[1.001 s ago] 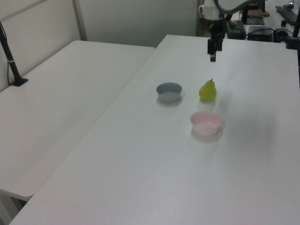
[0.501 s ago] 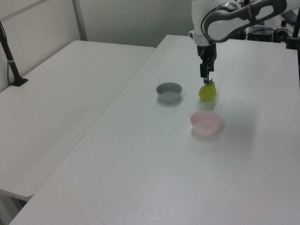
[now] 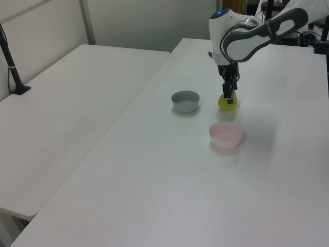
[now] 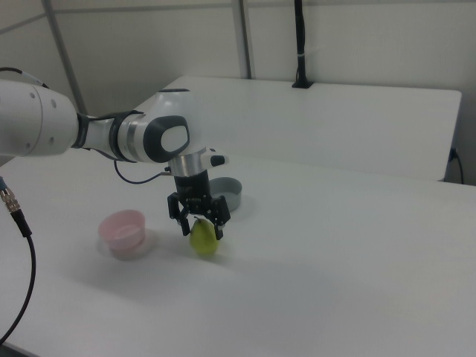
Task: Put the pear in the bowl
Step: 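Lower the gripper around the pear and close on it, then lift the pear and carry it toward the pink bowl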
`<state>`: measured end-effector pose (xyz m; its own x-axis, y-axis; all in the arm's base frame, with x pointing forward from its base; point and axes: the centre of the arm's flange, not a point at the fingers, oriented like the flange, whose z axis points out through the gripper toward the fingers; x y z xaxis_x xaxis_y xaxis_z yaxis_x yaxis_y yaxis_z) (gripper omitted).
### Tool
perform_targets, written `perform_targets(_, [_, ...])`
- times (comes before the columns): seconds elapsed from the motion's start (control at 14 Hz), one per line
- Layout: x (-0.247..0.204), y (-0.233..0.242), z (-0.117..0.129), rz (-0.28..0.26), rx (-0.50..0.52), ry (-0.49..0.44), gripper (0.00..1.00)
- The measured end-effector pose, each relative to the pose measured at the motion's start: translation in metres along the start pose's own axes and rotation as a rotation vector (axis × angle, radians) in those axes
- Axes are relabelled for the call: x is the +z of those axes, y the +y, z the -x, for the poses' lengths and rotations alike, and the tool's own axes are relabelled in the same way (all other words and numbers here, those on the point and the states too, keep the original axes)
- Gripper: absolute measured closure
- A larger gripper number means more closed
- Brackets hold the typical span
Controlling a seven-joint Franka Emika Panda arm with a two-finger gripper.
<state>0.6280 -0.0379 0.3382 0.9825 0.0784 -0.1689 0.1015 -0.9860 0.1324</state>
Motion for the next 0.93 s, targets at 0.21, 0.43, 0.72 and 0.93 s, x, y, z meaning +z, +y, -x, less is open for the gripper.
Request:
perform_targets(0.21, [0.006, -0.001, -0.004, 0.006, -0.002, 0.027, 0.0])
perform_targets(0.43, [0.01, -0.001, -0.008, 0.012, -0.002, 0.045, 0.0])
perform_targets(0.72, [0.013, -0.002, -0.01, 0.013, -0.004, 0.043, 0.27])
perform_targets(0.93, [0.011, -0.002, -0.009, 0.013, -0.004, 0.046, 0.27])
